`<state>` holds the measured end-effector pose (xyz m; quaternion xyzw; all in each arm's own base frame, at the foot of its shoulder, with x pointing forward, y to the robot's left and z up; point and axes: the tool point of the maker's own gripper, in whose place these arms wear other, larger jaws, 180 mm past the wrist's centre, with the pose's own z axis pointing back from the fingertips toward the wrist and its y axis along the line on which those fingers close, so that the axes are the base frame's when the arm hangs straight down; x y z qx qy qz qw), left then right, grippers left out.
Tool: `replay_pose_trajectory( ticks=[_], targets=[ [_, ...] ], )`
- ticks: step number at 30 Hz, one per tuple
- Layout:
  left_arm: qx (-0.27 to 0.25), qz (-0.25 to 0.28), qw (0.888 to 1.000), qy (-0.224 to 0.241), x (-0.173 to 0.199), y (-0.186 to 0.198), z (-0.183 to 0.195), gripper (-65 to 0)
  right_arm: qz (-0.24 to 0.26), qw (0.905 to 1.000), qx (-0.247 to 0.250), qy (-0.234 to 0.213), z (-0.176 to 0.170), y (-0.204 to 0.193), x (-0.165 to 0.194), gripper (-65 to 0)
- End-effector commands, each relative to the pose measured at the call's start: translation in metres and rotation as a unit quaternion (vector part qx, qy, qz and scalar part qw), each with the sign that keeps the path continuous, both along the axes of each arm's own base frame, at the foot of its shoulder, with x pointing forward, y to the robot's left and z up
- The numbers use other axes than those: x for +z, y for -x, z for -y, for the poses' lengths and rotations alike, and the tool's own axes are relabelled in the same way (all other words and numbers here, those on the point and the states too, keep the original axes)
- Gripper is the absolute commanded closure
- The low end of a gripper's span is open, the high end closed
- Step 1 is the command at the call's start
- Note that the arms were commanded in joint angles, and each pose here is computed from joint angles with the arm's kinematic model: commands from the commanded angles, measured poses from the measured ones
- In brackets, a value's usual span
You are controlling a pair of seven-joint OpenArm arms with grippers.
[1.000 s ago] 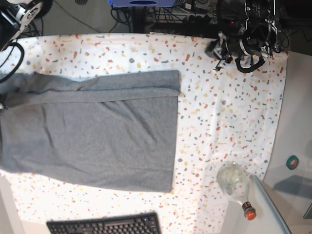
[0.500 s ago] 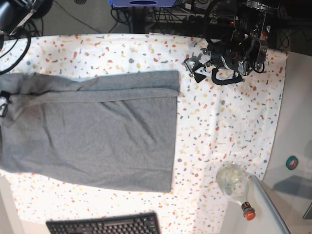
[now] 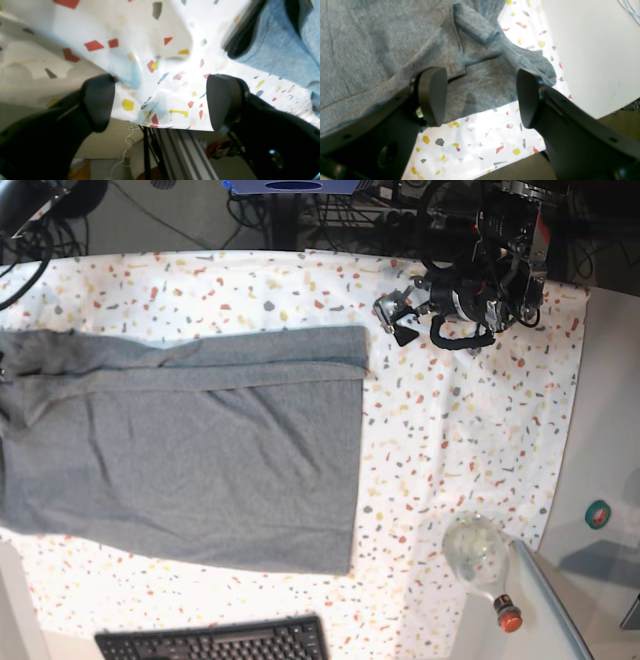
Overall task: Layout the t-shirt on the table in an organized manner, then fold the t-shirt properly
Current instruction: 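Grasp the folded shirt edge with the left gripper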
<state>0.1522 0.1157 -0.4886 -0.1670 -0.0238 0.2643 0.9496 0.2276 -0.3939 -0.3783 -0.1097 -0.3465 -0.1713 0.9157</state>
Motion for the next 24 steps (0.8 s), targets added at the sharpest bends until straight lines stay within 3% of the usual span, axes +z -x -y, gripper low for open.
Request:
replay_pose_trajectory(
  ticks=[1, 4, 7, 10, 12, 16, 20, 24],
  targets=[
    [0.006, 0.034, 0.996, 0.088, 0.008, 0.003, 0.054, -54.1, 0.024, 0.9996, 0.000, 0.018, 0.010, -0.007, 0.017, -41.4],
    [-0.002, 0.102, 0.992, 0.077, 0.044, -0.012, 0.047, -54.1, 0.015, 0.9997, -0.001, 0.017, 0.010, -0.001, 0.013, -41.3],
    [0.006, 0.131, 0.988, 0.081, 0.074, -0.019, 0.048, -54.0, 0.012, 0.9998, -0.001, 0.017, 0.010, 0.001, 0.011, -41.3],
    [0.073, 0.060, 0.988, 0.124, 0.075, -0.006, 0.046, -54.0, 0.012, 0.9998, -0.001, 0.017, 0.010, 0.001, 0.011, -41.3],
    [0.112, 0.026, 0.980, 0.161, 0.076, -0.003, 0.043, -54.0, 0.010, 0.9998, -0.001, 0.017, 0.010, 0.002, 0.011, -41.3],
    [0.138, 0.028, 0.976, 0.167, 0.076, -0.011, 0.030, -54.0, 0.012, 0.9998, -0.001, 0.016, 0.010, 0.001, 0.011, -41.3],
    [0.115, 0.047, 0.980, 0.156, 0.073, -0.017, 0.029, -54.0, 0.013, 0.9998, 0.001, 0.016, 0.008, 0.000, 0.011, -41.3],
    [0.035, 0.112, 0.990, 0.077, 0.063, -0.025, 0.017, -54.0, 0.012, 0.9998, 0.001, 0.014, 0.007, 0.000, 0.010, -41.3]
  ],
)
